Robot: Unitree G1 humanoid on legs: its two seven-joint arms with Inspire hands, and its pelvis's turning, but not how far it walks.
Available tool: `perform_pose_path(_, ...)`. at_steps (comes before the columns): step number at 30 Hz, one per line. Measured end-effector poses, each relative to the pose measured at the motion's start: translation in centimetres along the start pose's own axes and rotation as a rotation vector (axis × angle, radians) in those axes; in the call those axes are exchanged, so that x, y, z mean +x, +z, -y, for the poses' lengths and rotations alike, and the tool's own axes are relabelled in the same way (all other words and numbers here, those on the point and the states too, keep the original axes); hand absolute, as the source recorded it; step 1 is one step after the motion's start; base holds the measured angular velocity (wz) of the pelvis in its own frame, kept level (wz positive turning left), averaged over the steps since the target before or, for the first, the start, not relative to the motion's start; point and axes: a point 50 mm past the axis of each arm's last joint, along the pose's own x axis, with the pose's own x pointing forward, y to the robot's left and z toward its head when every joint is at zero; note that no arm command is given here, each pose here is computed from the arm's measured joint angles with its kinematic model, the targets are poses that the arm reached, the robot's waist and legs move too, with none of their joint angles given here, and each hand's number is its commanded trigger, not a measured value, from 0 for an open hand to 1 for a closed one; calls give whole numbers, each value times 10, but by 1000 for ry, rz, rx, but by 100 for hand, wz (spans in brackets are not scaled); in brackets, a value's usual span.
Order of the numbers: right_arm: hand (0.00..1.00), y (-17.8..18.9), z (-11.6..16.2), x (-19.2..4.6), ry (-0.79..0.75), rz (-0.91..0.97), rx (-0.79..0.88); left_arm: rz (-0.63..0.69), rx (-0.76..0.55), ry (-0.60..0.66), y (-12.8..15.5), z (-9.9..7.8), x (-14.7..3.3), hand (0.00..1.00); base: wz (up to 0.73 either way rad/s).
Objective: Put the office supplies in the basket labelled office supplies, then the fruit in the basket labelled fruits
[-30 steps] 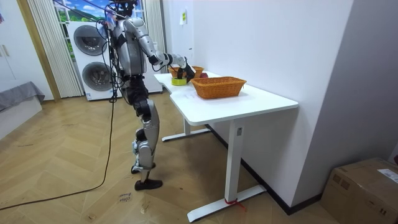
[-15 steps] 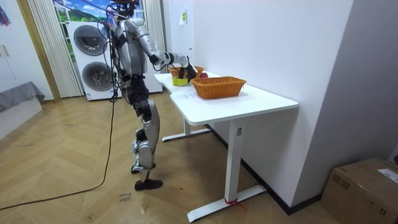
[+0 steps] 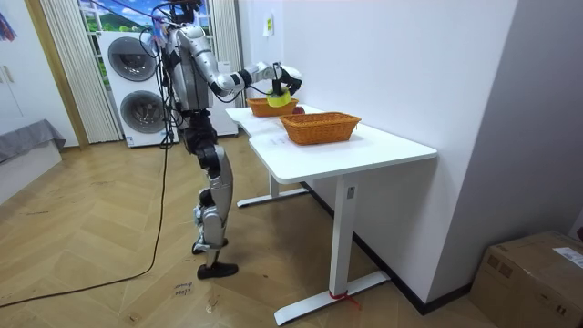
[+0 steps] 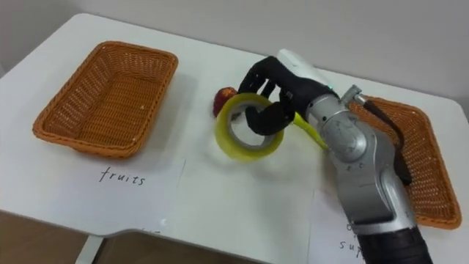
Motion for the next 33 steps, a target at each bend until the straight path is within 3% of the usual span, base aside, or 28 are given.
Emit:
perform_pose_path(10,100,-10,21,-8,-111,-25,-8,-21,-29,-17,-11,6,-2,0,-2)
perform_pose_path(17,100,-20,31,-16,-206,-15,87,-51,-45,-21,-21,9,-3,0,2)
perform_pose_path(25,100,-52,46,-28,-361,-130,85,-63,-98,-6,-24,4,-3,0,-5)
perform_pose_path(33,100,-81,42,-42,-421,-248,113,-78,-128,8,-29,2,-4,0,-6)
